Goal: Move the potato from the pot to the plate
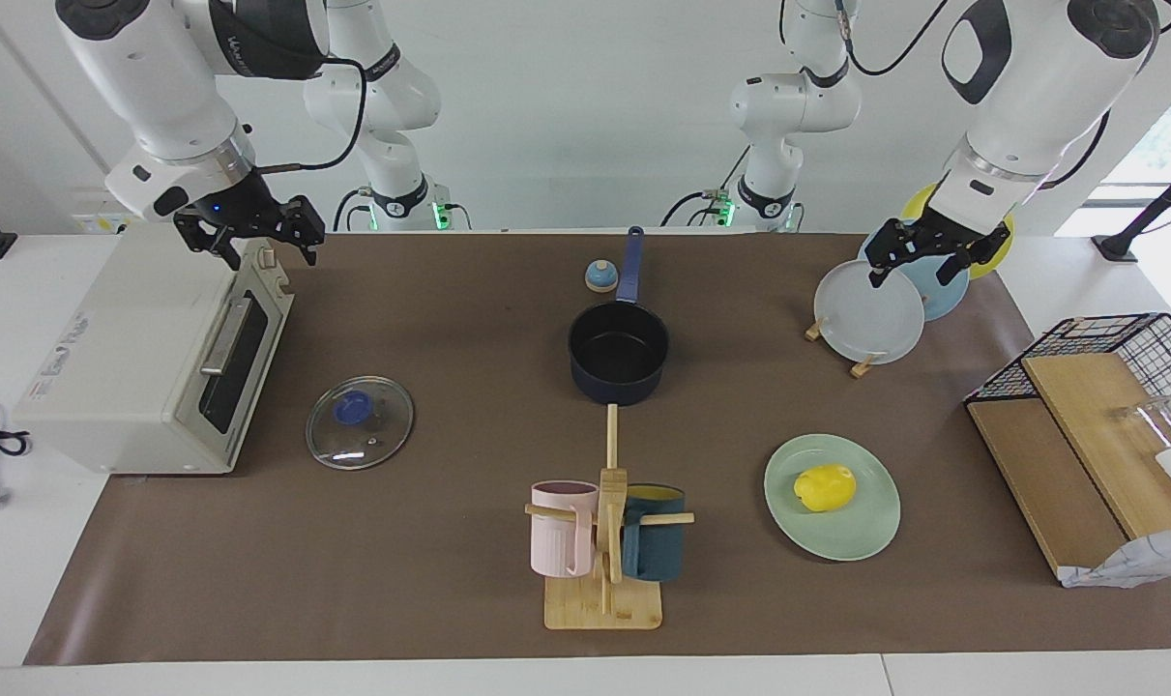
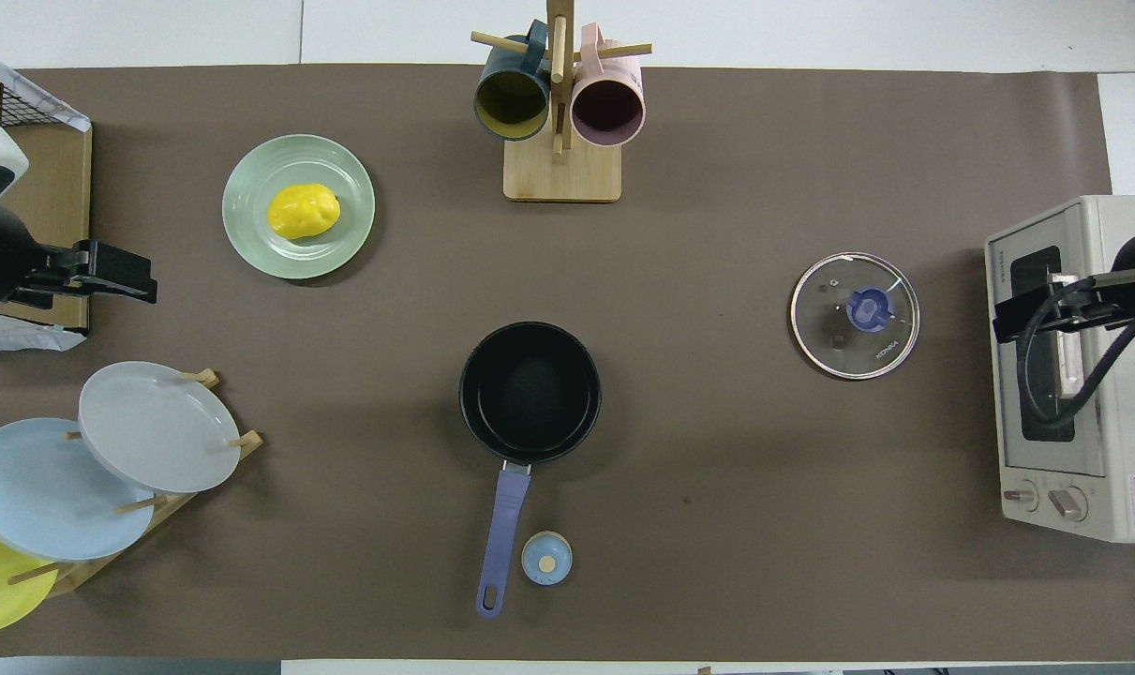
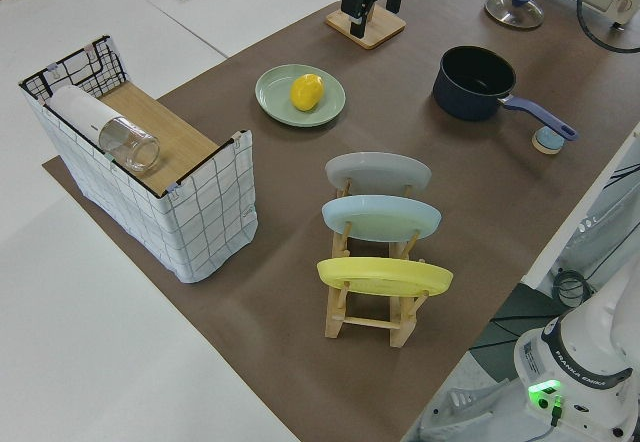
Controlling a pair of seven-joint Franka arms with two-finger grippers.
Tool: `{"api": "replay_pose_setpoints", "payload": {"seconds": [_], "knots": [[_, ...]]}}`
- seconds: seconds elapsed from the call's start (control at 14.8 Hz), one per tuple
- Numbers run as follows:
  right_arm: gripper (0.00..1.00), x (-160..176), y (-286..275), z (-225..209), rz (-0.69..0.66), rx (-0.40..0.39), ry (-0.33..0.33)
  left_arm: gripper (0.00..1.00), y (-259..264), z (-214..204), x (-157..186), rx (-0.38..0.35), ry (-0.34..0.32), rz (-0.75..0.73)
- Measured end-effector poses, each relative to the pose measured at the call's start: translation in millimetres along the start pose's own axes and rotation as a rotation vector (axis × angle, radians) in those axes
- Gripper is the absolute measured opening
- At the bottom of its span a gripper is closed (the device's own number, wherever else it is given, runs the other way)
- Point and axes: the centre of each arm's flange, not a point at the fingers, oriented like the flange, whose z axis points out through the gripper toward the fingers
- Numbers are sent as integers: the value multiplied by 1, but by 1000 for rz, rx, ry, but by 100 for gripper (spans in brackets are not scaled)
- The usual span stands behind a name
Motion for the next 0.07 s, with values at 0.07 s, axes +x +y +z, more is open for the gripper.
{"api": "replay_pose_setpoints", "payload": {"seconds": [0.07], "knots": [[100,0,0,0,0,0,0,100,-1,0,0,0,0,-1]]}}
